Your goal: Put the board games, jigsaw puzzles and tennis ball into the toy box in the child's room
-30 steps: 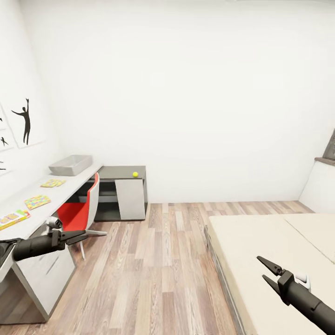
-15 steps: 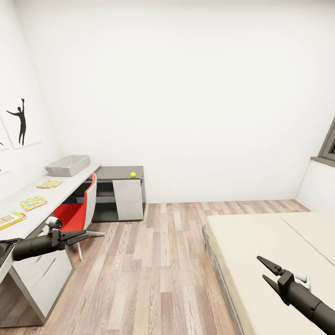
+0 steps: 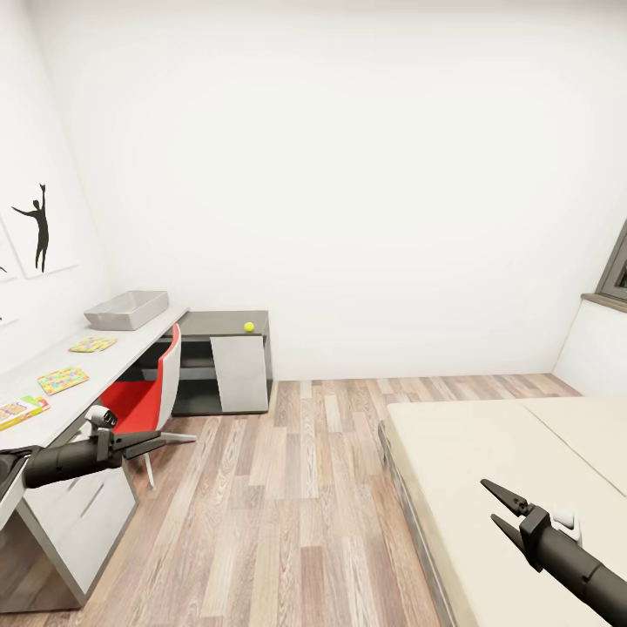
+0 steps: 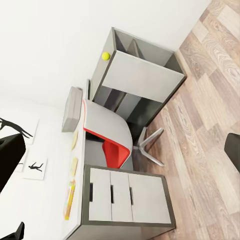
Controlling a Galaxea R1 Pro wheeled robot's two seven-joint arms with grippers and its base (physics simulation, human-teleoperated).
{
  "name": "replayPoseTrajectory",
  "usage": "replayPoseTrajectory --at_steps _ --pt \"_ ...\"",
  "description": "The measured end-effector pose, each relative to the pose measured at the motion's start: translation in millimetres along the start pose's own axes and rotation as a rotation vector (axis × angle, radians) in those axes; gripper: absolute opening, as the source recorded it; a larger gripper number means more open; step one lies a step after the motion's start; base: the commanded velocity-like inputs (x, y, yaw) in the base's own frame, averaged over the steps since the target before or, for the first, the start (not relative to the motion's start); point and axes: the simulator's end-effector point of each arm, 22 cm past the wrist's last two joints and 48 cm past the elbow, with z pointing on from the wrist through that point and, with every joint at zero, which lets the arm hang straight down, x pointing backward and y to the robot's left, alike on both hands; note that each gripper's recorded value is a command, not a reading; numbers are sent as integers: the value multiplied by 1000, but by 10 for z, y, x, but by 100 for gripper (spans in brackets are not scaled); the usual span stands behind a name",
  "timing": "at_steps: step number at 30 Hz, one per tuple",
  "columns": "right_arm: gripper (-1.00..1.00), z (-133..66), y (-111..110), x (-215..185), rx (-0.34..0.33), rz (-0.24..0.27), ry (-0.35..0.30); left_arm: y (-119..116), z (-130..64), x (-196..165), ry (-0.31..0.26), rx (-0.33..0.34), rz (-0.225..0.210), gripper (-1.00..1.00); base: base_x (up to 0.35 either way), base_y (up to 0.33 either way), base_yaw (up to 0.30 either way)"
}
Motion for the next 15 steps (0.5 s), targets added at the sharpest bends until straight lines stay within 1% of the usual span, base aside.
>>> replayPoseTrajectory --at_steps 4,7,15 --pt "100 0 0 0 0 0 0 0 0 0 0 0 0 100 0 -51 0" --pt "100 0 0 0 0 0 0 0 0 0 0 0 0 100 0 -109 0" --pt "100 0 1 0 0 0 0 0 1 1 0 0 0 100 0 -183 0"
